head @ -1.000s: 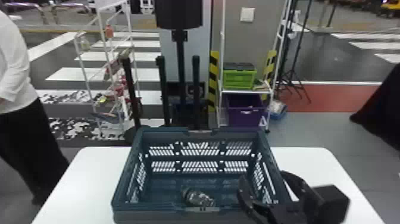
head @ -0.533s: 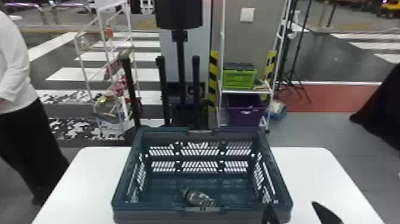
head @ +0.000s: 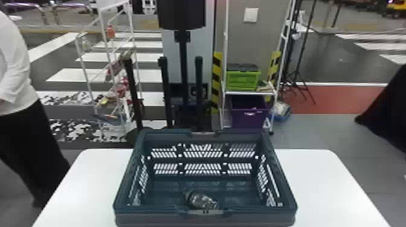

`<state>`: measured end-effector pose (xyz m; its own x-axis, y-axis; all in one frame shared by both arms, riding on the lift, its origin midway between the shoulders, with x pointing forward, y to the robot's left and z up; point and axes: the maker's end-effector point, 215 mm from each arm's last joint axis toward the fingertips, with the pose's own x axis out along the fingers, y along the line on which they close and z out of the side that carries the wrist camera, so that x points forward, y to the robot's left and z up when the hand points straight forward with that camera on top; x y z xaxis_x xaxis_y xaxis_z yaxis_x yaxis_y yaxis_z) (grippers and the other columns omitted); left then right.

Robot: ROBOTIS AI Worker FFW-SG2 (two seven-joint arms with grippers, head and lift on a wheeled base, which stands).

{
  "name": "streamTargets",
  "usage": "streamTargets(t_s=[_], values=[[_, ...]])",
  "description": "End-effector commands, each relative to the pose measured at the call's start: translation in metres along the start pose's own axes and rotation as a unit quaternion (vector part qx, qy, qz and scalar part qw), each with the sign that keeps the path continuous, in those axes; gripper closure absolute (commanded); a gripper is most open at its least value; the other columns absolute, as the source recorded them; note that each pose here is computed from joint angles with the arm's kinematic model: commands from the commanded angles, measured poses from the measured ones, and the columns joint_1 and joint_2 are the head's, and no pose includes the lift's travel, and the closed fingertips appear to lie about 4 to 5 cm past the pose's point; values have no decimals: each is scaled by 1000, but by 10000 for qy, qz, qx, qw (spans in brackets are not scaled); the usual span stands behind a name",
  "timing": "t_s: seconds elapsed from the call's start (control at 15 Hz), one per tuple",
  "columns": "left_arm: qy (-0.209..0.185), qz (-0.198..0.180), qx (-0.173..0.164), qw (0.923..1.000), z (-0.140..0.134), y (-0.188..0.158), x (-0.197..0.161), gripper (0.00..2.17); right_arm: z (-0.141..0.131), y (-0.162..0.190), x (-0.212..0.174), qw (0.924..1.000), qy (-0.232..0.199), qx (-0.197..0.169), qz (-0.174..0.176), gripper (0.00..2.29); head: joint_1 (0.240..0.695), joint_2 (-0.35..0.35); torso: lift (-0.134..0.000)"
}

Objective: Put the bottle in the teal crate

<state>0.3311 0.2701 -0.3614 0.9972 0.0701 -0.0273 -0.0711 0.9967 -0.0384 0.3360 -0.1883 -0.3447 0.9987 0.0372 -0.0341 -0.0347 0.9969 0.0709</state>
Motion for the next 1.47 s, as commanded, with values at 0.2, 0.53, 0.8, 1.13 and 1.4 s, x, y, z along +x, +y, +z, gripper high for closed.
streamTargets(t_s=[0.2, 0.53, 0.8, 1.13, 1.4], values=[[13, -6, 5, 10000, 0, 0, -2, 134, 1, -7, -8, 9998, -182, 21, -35, 93, 499, 0, 0], [27, -10, 11, 10000, -2, 0, -2, 130, -2, -6, -8, 9999, -113, 9, 9, 93, 499, 0, 0], [48, -9, 19, 10000, -4, 0, -2, 134, -5, -6, -8, 10000, -60, -10, 10, 93, 499, 0, 0], [73, -15, 27, 10000, -4, -1, -1, 134, -6, -12, -7, 10000, -50, 11, -13, 97, 499, 0, 0], [144, -20, 40, 9999, -9, -2, 0, 134, -7, -11, -7, 10000, -27, 9, 3, 97, 499, 0, 0]])
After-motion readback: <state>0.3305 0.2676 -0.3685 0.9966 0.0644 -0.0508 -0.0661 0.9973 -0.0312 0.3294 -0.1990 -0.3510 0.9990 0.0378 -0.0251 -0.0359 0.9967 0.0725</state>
